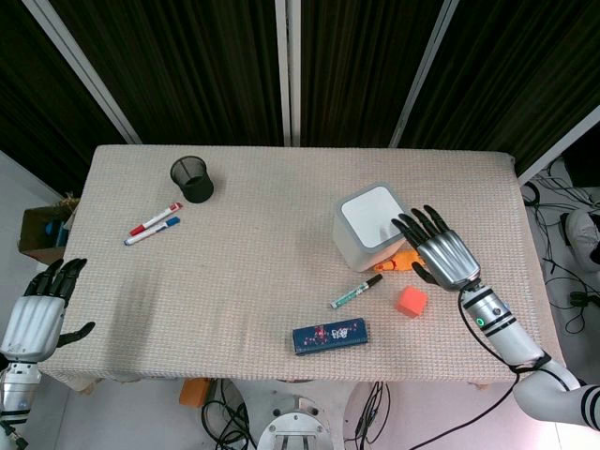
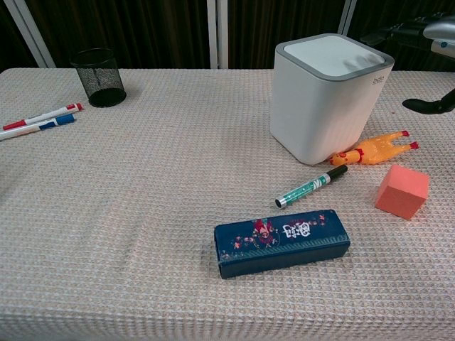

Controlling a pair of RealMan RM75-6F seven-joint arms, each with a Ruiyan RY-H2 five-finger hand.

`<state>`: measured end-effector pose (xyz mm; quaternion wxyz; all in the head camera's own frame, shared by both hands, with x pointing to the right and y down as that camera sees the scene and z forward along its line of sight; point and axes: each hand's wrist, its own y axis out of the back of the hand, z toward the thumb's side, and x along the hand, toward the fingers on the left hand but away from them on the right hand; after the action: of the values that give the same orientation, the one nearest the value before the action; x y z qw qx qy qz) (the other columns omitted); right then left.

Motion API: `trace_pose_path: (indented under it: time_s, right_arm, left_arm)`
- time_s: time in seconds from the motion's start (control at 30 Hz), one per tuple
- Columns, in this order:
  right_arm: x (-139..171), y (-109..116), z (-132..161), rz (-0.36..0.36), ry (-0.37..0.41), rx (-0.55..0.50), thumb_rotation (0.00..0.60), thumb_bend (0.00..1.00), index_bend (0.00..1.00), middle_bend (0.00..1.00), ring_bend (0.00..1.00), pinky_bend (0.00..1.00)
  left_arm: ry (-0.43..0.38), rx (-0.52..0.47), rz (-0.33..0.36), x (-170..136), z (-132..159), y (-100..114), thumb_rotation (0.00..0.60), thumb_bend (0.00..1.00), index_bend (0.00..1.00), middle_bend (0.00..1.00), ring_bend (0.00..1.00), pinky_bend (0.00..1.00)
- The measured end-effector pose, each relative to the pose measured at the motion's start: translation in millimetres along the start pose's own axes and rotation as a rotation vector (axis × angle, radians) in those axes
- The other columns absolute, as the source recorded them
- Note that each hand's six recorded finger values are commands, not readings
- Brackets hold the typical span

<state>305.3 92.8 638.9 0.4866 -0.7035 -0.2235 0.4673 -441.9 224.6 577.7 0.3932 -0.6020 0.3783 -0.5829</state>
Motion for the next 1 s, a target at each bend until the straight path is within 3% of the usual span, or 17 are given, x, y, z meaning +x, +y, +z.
trace_pose_path:
  time_s: [0.5, 0.83, 1.0]
  right_arm:
    - [-1, 0, 5, 0.001, 0.012, -0.016, 0.600, 0.29, 0.00, 0.07, 0.00, 0.00]
    - [-9, -1, 10, -0.016, 0.035, -0.042, 0.600, 0.29, 0.00, 0.18, 0.00, 0.00]
    - [-12, -6, 13, 0.000, 0.040, -0.064, 0.600, 0.29, 0.00, 0.31, 0.00, 0.00]
  left_arm:
    - [0.002, 0.000, -0.004, -1, 0, 0, 0.600, 0.05, 0.05, 0.10, 0.06, 0.19]
    - [0.001, 0.000, -0.012, 0, 1, -2, 0.600, 0.05, 0.05, 0.10, 0.06, 0.19]
    - [0.007, 0.001, -0.017, 0, -1, -3, 0.600, 0.05, 0.05, 0.10, 0.06, 0.19]
